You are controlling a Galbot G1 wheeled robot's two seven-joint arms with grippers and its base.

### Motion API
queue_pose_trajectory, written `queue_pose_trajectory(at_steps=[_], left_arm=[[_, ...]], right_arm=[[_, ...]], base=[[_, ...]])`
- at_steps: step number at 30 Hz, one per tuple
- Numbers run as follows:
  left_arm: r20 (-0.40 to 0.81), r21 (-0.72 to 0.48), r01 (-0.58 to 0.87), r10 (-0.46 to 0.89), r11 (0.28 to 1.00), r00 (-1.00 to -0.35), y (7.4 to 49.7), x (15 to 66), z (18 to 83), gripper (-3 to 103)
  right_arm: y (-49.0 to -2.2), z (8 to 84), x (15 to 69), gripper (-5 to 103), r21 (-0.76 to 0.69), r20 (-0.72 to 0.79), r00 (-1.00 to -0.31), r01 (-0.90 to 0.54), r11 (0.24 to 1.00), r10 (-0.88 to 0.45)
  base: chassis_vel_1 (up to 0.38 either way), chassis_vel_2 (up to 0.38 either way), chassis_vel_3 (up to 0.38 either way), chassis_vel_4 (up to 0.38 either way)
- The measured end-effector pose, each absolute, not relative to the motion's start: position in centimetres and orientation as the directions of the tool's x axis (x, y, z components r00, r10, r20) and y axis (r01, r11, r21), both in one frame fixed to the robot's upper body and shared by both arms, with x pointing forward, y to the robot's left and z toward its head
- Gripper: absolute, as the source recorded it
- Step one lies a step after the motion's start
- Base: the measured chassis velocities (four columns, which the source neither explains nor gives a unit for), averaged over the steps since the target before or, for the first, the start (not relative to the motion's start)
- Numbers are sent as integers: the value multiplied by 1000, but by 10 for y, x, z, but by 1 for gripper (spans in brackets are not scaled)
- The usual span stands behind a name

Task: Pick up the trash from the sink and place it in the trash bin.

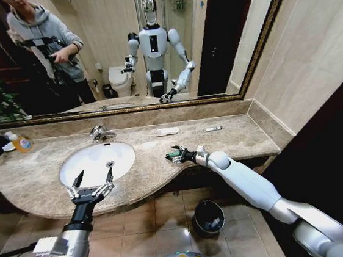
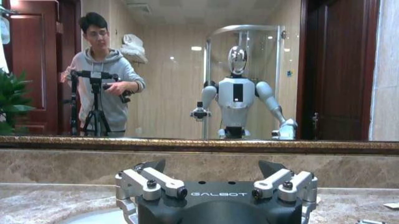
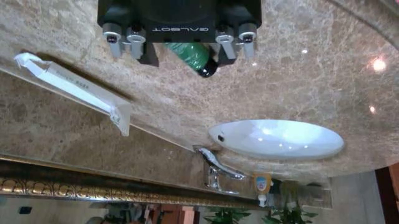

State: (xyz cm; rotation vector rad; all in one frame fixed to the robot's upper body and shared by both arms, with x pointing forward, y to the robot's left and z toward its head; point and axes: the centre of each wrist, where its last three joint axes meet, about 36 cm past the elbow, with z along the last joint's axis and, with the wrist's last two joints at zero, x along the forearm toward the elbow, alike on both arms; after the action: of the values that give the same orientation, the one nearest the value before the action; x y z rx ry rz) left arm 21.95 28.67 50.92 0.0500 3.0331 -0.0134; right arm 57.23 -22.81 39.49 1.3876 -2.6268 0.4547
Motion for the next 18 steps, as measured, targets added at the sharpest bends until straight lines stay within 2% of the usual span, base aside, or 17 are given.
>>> queue_pose_trajectory(at_steps=[3, 6, 7, 9, 11, 12, 15, 18], left_arm=[[-108, -7, 33, 32, 999, -994, 287, 219, 509, 100], [-108, -7, 33, 32, 999, -994, 287, 219, 509, 100], [-108, -7, 33, 32, 999, -994, 287, 219, 509, 100], [-108, -7, 33, 32, 999, -994, 287, 219, 509, 100], [-108, -7, 33, 32, 999, -994, 287, 219, 509, 100], [-108, -7, 33, 32, 999, -994, 287, 219, 509, 100], [-108, -7, 33, 32, 999, -994, 287, 219, 509, 100], [-108, -7, 33, 32, 999, -994, 287, 219, 509, 100]], right_arm=[[-230, 393, 571, 49, -197, 255, -568, -823, 533, -783], [-230, 392, 570, 44, -195, 254, -569, -822, 535, -782], [-231, 392, 570, 33, -196, 251, -571, -821, 536, -782], [-231, 392, 570, 33, -197, 247, -573, -819, 538, -781], [-231, 393, 569, 22, -198, 243, -575, -818, 540, -781], [-231, 393, 569, 22, -198, 243, -575, -818, 540, -781], [-231, 398, 566, 13, -200, 230, -577, -816, 542, -783], [-232, 402, 564, 10, -201, 221, -582, -812, 548, -782]], base=[[0, 0, 0, 0], [0, 0, 0, 0], [0, 0, 0, 0], [0, 0, 0, 0], [0, 0, 0, 0], [0, 0, 0, 0], [0, 0, 0, 0], [0, 0, 0, 0]])
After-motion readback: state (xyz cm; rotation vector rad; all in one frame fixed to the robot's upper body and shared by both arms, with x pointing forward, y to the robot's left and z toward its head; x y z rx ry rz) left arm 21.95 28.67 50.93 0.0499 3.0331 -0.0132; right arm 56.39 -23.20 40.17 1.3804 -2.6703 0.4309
